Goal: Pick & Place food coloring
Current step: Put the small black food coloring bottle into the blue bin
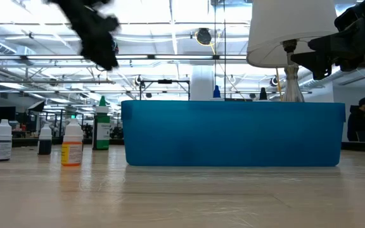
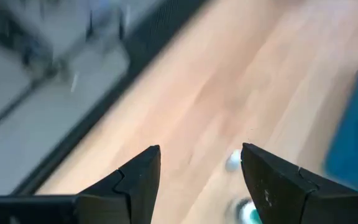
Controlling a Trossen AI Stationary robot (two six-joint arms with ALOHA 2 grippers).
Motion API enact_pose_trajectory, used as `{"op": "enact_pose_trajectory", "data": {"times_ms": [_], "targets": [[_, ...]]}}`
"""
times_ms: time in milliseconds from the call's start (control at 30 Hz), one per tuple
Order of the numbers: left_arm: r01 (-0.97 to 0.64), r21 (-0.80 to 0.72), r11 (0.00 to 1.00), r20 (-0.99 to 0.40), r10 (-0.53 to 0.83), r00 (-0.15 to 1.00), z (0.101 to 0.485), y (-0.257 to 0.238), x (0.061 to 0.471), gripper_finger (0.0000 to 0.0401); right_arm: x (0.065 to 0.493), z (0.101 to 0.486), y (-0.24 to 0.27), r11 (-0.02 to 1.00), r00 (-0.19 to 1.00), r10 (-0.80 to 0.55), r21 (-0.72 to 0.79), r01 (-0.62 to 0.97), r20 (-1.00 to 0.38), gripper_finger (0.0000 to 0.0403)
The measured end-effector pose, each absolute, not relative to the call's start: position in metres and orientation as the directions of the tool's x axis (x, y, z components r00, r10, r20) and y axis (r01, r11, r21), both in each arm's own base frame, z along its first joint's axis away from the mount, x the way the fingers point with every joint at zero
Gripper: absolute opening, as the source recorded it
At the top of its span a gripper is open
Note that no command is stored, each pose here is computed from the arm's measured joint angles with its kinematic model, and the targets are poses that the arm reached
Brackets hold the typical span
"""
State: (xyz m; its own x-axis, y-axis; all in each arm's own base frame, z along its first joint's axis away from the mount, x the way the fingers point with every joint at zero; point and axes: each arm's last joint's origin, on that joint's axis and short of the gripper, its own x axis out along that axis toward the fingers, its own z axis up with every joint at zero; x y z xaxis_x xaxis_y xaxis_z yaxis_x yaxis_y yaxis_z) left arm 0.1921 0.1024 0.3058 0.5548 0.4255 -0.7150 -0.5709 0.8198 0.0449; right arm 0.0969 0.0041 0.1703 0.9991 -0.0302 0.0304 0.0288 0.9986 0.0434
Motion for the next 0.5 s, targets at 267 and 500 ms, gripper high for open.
{"op": "enact_pose_trajectory", "data": {"times_ms": [267,500], "targets": [[-0.348,0.070,0.935,-0.915,0.199,0.351,0.264,0.136,0.278,0.0225,0.097,0.170,0.004,0.999,0.999,-0.030,0.043,0.029,0.031,0.0256],[-0.292,0.043,0.955,-0.956,0.124,0.266,0.231,0.129,0.299,0.0225,0.097,0.170,0.004,0.999,0.999,-0.031,0.044,0.029,0.031,0.0260]]}}
